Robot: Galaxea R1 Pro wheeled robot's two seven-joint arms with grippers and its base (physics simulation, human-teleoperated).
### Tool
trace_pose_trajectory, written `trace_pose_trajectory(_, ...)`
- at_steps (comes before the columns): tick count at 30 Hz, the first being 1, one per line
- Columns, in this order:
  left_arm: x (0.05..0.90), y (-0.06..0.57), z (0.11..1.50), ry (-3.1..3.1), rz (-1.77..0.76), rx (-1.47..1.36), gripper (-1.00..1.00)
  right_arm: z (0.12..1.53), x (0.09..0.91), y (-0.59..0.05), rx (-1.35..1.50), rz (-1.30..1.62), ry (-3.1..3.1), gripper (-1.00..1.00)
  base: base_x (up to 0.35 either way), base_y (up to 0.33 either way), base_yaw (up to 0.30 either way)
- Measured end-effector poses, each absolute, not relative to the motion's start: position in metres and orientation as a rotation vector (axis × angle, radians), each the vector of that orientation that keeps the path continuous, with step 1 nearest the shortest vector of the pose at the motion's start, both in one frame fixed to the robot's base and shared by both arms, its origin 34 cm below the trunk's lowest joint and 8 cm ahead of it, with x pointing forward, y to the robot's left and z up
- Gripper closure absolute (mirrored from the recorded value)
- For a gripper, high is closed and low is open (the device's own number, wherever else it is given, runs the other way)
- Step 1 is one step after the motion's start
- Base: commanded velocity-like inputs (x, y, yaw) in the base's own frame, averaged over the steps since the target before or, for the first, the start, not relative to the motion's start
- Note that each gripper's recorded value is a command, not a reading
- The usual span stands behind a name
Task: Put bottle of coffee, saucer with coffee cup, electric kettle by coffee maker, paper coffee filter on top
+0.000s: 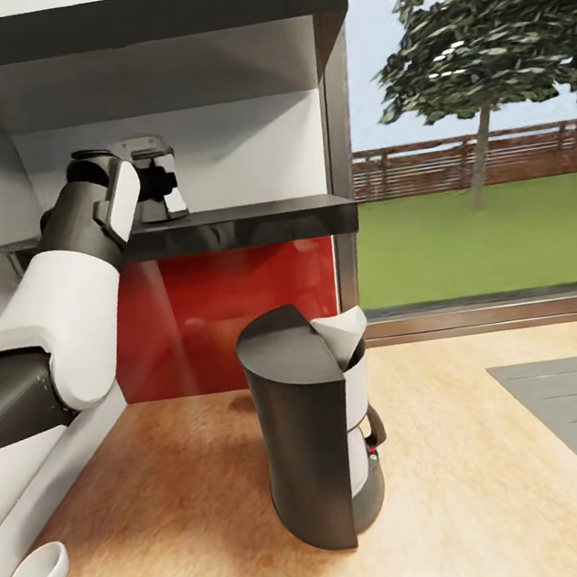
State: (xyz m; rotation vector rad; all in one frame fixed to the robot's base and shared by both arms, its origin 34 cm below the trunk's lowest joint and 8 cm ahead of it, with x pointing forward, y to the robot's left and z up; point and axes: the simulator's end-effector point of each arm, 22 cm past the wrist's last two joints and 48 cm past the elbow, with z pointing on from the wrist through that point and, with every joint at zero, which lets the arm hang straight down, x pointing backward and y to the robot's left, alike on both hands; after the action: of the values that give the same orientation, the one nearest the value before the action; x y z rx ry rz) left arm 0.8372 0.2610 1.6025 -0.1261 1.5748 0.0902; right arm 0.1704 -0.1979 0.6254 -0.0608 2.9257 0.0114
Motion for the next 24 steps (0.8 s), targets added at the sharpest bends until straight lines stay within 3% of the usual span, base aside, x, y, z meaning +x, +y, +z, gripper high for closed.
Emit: trace_pose_trajectory(24, 0.8398, 0.2608, 1.5946, 1.584, 0.088, -0.126, -1.0, 0.6253, 0.1702, -0.1977, -0.062, 0.012, 2.927, -1.0, 0.019, 0.0, 0.0)
